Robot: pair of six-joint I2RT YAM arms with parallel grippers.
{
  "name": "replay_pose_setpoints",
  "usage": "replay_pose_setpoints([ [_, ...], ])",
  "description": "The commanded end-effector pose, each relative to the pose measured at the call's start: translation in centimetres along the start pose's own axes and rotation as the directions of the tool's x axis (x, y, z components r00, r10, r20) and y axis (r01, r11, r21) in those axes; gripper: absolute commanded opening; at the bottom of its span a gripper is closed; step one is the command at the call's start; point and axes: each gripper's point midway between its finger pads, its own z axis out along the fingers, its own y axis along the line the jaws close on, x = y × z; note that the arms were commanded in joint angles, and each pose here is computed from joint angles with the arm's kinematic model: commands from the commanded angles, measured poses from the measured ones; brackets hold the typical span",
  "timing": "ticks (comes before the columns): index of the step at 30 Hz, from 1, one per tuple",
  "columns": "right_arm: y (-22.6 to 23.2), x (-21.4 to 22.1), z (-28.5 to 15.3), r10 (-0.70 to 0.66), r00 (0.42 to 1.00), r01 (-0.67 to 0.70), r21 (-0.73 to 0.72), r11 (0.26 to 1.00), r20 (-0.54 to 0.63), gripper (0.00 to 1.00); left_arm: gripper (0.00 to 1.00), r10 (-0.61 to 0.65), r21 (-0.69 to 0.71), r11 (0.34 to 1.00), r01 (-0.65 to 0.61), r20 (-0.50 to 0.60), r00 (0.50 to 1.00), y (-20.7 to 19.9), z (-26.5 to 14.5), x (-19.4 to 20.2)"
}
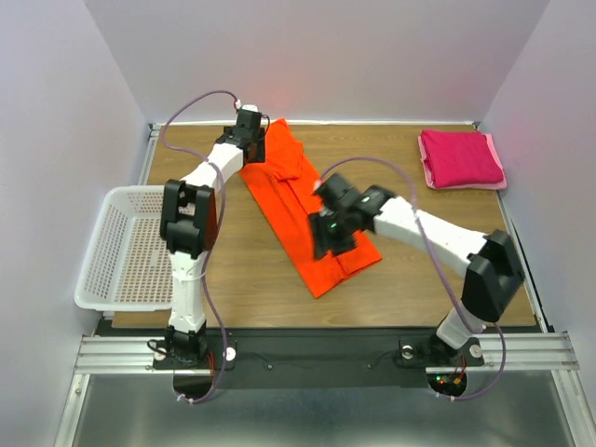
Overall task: Fold and stack the t-shirts
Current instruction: Fold the tshirt
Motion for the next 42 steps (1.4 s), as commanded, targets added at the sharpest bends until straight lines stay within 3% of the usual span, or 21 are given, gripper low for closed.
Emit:
replay_pose_setpoints([
  [1,-10.9,-2.3,-2.8,0.087,0.992,-0.109,0.253,0.961,0.096,0.58,0.74,-0.206,0.107,0.977,0.184,0.252,0.946,-0.6,-12.9,-8.8],
  [2,-12.3,-2.1,-2.4,0.101,0.992,-0.119,0.27,0.955,0.081,0.56,0.74,-0.198,0.082,0.979,0.185,0.216,0.956,-0.8,-13.3,-6.3],
  [3,-13.4,-2.1,-2.1,0.125,0.989,-0.141,0.279,0.95,0.077,0.55,0.74,-0.225,0.124,0.972,0.201,0.233,0.946,-2.1,-16.5,-6.2],
  [5,-15.4,-2.3,-1.4,0.176,0.98,-0.194,0.285,0.939,0.089,0.53,0.74,-0.205,0.145,0.972,0.183,0.158,0.966,-3.8,-17.6,-1.7],
  [6,-16.2,-2.6,-0.9,0.198,0.975,-0.219,0.287,0.933,0.101,0.52,0.72,-0.228,0.202,0.96,0.197,0.149,0.962,-5.6,-20.2,-0.7],
  [10,-17.1,-2.2,0.7,0.234,0.969,-0.247,0.29,0.924,0.081,0.47,0.67,-0.186,0.267,0.945,0.187,-0.029,0.982,-9.3,-22.9,9.6],
  [14,-17.9,-1.7,1.6,0.248,0.966,-0.258,0.306,0.916,0.072,0.42,0.57,-0.125,0.368,0.913,0.178,-0.163,0.979,-13.4,-26.4,17.1],
  [17,-18.5,-1.2,2.2,0.249,0.966,-0.256,0.316,0.914,0.061,0.4,0.49,-0.069,0.389,0.908,0.157,-0.23,0.971,-15.6,-27.5,21.2],
  [22,-18.7,-0.4,3.1,0.253,0.967,-0.252,0.31,0.917,0.038,0.4,0.44,0.018,0.389,0.917,0.091,-0.266,0.964,-18.2,-27.6,24.7],
  [26,-18.8,0.9,3.7,0.264,0.964,-0.254,0.305,0.918,0.007,0.39,0.4,0.078,0.316,0.948,0.035,-0.336,0.939,-17.2,-26.7,28.6],
  [31,-16.9,3.4,4.4,0.285,0.955,-0.266,0.2,0.943,-0.078,0.39,0.39,0.082,0.228,0.974,0.016,-0.412,0.908,-13.7,-26.4,32.4],
  [42,-10.2,7.6,3.7,0.219,0.964,-0.213,0.054,0.976,-0.152,0.4,0.4,0.004,0.136,0.988,0.072,-0.491,0.871,-7.8,-28.6,35.3],
])
